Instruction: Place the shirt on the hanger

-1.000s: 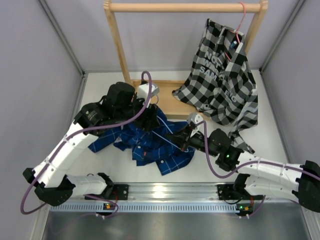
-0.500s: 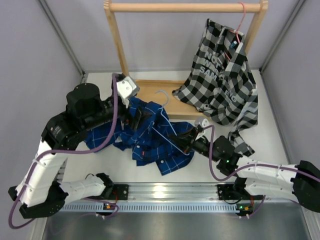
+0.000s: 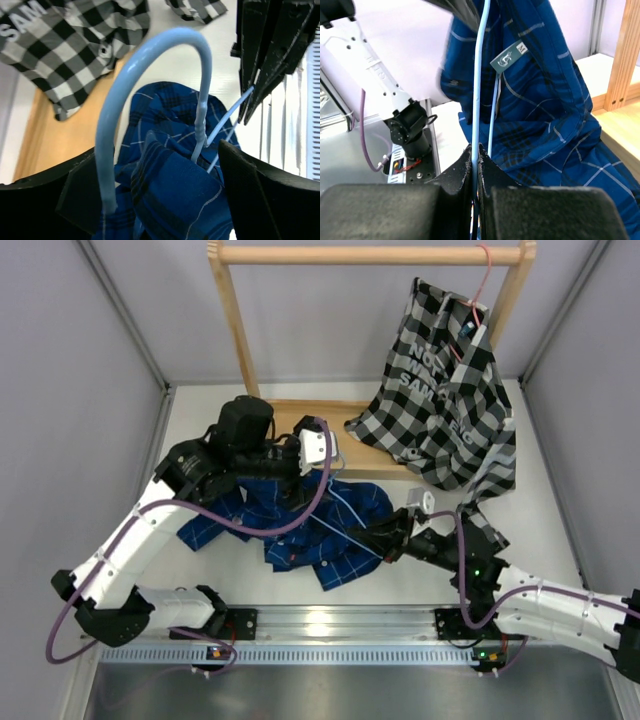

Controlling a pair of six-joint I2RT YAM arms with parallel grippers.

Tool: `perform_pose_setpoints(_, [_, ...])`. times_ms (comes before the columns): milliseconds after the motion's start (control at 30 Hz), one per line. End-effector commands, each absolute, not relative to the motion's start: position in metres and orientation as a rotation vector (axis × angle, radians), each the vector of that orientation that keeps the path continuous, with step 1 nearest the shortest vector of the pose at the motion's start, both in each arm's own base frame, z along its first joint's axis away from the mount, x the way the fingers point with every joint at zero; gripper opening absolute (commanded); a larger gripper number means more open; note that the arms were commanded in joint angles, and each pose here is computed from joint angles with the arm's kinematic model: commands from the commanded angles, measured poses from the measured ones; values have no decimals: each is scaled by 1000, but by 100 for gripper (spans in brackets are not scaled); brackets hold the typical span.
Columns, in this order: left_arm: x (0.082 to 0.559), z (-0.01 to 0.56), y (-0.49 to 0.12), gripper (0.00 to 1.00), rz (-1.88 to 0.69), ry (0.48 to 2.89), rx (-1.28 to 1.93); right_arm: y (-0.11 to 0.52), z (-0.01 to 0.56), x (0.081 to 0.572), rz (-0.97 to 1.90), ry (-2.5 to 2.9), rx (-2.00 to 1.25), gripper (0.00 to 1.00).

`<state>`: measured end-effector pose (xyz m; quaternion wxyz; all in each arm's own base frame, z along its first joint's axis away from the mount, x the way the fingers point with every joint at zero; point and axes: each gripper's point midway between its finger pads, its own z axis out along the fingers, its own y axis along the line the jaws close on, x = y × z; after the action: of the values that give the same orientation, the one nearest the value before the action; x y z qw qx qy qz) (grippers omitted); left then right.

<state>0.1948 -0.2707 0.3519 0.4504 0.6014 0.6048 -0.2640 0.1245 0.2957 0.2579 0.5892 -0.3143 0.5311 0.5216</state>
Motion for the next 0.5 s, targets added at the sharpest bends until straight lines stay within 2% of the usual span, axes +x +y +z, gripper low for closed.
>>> perform_pose_setpoints(0, [172,361,-272,86,-754,1417,1562,288,271,119,1196,1159,-764,0])
perform_pose_setpoints(67, [166,364,-269,86,-770,1403,1562,286,269,120,1181,1167,-767,0])
perform_pose_setpoints(233, [164,383,-263,98,-737,1374,1521,287,265,121,1172,1180,-771,0])
perform_pose_setpoints(467, [169,380,-239,98,-615,1467,1449,283,263,118,1176,1169,-769,0])
